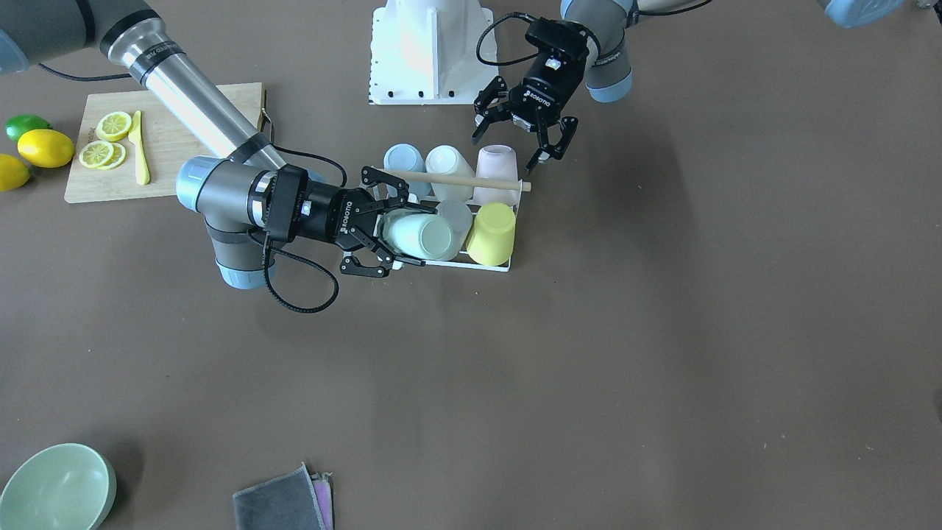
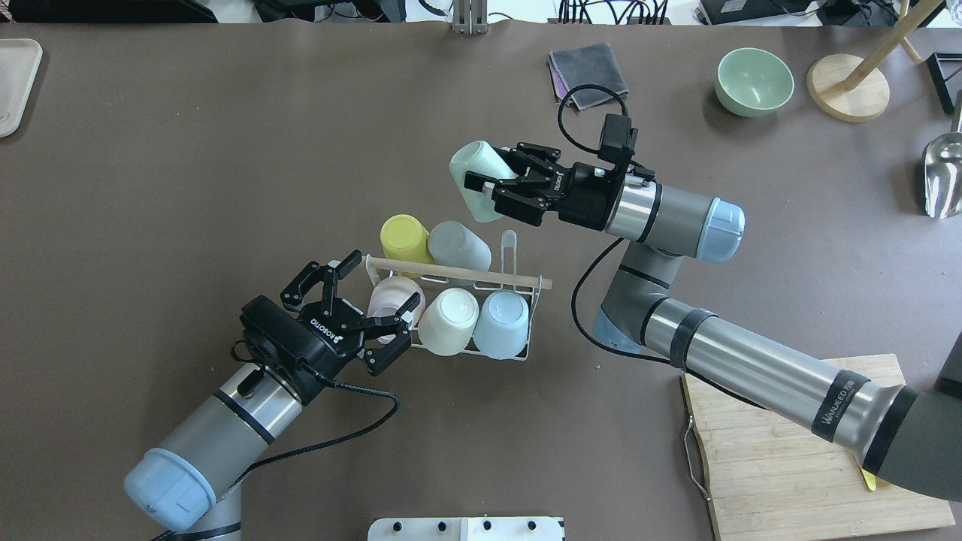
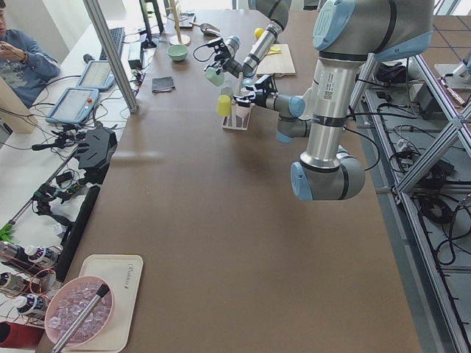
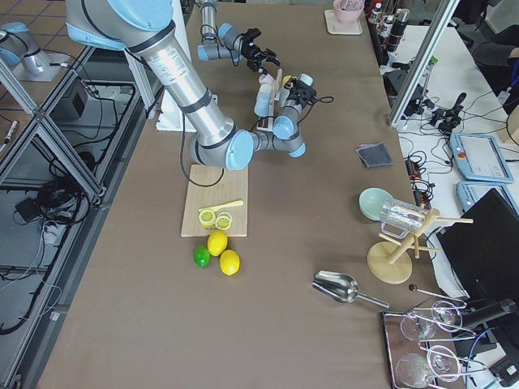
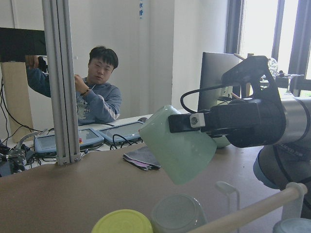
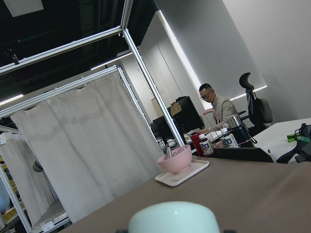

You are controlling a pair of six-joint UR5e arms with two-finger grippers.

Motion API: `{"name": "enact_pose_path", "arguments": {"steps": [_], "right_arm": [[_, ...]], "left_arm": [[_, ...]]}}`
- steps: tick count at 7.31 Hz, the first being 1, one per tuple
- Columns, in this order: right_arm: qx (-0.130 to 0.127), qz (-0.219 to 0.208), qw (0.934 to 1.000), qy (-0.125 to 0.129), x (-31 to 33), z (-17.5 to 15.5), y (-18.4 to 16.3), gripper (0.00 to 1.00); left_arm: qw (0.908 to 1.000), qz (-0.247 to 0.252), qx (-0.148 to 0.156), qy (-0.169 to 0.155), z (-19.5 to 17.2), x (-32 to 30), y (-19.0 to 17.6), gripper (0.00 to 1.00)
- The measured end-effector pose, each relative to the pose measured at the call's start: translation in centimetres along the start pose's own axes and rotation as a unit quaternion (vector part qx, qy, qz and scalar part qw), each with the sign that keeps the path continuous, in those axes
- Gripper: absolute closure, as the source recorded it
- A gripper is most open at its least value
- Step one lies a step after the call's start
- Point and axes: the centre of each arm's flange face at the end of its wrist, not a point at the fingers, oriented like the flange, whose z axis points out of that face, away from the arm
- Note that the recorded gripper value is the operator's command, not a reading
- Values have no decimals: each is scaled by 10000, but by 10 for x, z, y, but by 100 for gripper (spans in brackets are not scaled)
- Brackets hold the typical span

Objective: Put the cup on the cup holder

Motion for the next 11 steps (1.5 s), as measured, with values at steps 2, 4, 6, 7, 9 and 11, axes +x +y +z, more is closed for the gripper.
{"name": "enact_pose_path", "arguments": {"steps": [2, 4, 6, 7, 9, 11], "right_arm": [[-184, 24, 9998, 25, 2, 3, 1, 100], [-276, 24, 9996, 56, 5, 3, -3, 100], [-284, 36, 9996, 50, 5, 6, -11, 100], [-264, 38, 9996, 8, 1, 8, -13, 100], [-195, 169, 9996, -112, -11, 9, -17, 100], [-173, 254, 9994, -164, -20, -1, -15, 100]], "left_arm": [[9986, 382, -341, -136, -13, -24, -9, 1], [9917, 726, -1058, -123, -26, -62, -20, 1], [9823, 285, -1845, -154, -25, -110, -37, 1], [9731, 131, -2291, -202, -22, -138, -44, 1], [9451, -79, -3242, -397, -19, -203, -59, 1], [9004, -670, -4237, -728, -32, -286, -87, 1]]}}
